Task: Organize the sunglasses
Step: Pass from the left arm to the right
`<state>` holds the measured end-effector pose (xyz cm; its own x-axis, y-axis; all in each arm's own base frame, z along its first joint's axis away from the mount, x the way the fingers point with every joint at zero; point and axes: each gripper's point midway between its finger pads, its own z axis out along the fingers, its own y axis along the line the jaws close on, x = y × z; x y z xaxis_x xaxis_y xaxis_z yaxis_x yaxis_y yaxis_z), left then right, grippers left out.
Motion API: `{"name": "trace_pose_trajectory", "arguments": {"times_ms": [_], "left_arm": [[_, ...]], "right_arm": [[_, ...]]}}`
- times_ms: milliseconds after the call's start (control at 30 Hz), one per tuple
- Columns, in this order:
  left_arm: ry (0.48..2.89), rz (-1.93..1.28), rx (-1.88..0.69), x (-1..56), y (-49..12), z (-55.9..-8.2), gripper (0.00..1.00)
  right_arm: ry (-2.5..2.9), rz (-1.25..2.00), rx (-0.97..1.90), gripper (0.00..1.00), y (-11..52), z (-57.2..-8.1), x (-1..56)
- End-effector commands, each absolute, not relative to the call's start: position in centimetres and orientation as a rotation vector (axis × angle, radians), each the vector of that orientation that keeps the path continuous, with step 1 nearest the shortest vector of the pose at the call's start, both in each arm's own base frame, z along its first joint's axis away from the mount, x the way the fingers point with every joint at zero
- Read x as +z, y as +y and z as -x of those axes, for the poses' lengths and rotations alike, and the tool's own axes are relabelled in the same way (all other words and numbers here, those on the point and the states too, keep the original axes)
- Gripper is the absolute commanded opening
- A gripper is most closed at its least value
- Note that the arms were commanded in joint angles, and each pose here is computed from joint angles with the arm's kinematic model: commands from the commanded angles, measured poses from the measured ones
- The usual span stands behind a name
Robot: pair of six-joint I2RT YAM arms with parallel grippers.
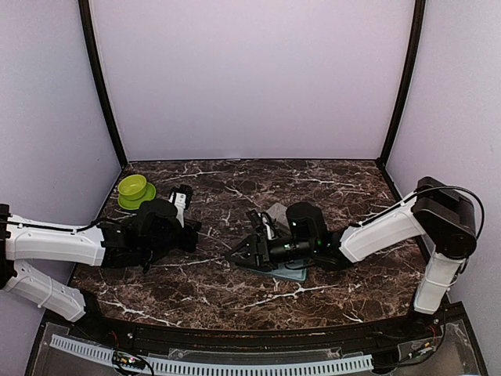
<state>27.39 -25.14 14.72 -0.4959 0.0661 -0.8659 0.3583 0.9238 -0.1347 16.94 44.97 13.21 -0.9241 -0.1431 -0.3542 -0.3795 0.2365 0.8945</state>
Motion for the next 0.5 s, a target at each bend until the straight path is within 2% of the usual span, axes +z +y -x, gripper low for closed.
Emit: {"name": "trace_pose_trajectory", "arguments": {"times_ms": [0,333,467], "left_arm": [[2.032,-0.269,-0.376,16.49,-25.22,-27.76,0.00],[2.031,-0.265,-0.378,16.50,-25.09,-27.65,0.00],[2.030,-0.266,-0.376,16.53,-25.10,-27.62,0.00]], "right_arm": [[2.263,0.489,1.834,0.69,45.54,-17.13,14.29],[2.260,0.486,1.849,0.56,45.55,-17.10,14.25],[2.263,0.489,1.852,0.54,45.55,-17.02,14.13]]}}
